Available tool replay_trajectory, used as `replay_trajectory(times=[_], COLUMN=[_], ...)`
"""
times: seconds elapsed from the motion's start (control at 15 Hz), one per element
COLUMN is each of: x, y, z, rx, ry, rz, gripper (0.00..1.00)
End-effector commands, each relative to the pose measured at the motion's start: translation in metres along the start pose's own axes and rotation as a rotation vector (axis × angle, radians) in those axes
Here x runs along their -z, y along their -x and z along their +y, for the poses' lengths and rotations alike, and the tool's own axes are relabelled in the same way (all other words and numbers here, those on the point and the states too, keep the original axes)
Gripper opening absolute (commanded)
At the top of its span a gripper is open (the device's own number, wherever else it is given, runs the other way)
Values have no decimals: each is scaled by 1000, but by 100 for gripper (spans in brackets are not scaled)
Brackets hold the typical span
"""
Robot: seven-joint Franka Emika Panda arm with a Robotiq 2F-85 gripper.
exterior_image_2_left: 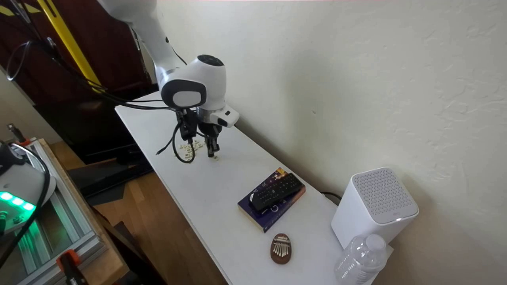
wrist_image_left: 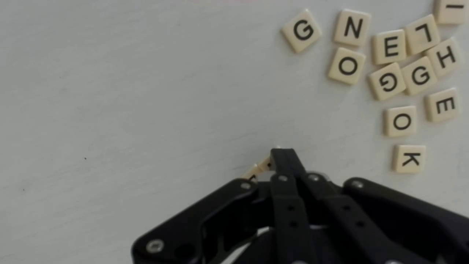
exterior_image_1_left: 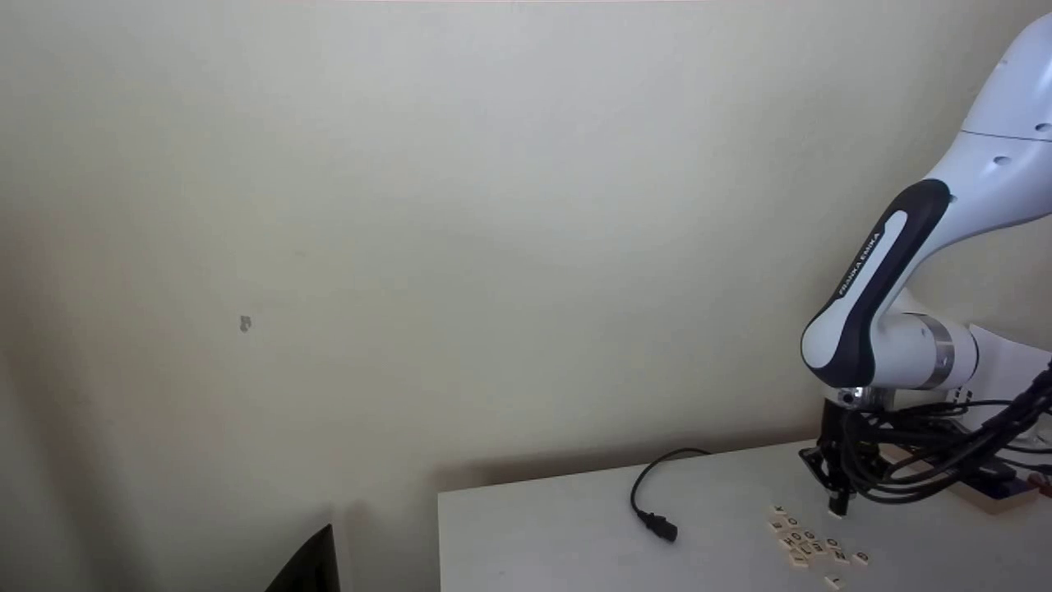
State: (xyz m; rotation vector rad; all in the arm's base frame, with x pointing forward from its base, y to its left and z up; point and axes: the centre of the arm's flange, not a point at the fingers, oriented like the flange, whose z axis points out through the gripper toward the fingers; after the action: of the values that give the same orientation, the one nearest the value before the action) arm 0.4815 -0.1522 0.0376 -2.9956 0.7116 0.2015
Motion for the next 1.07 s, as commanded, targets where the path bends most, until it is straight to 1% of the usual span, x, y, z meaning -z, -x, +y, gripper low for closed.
replay_trajectory(times=[0.0, 0.33, 0.73, 0.93, 1.0], x=[0, 7, 16, 20, 21], y=[5, 12, 22, 28, 30], z=[-3, -8, -16, -24, -28], rx=[-25, -20, -3, 61, 100], ry=[3, 3, 4, 14, 26], rz=[15, 38, 48, 52, 52], gripper=[0, 0, 0, 0, 0])
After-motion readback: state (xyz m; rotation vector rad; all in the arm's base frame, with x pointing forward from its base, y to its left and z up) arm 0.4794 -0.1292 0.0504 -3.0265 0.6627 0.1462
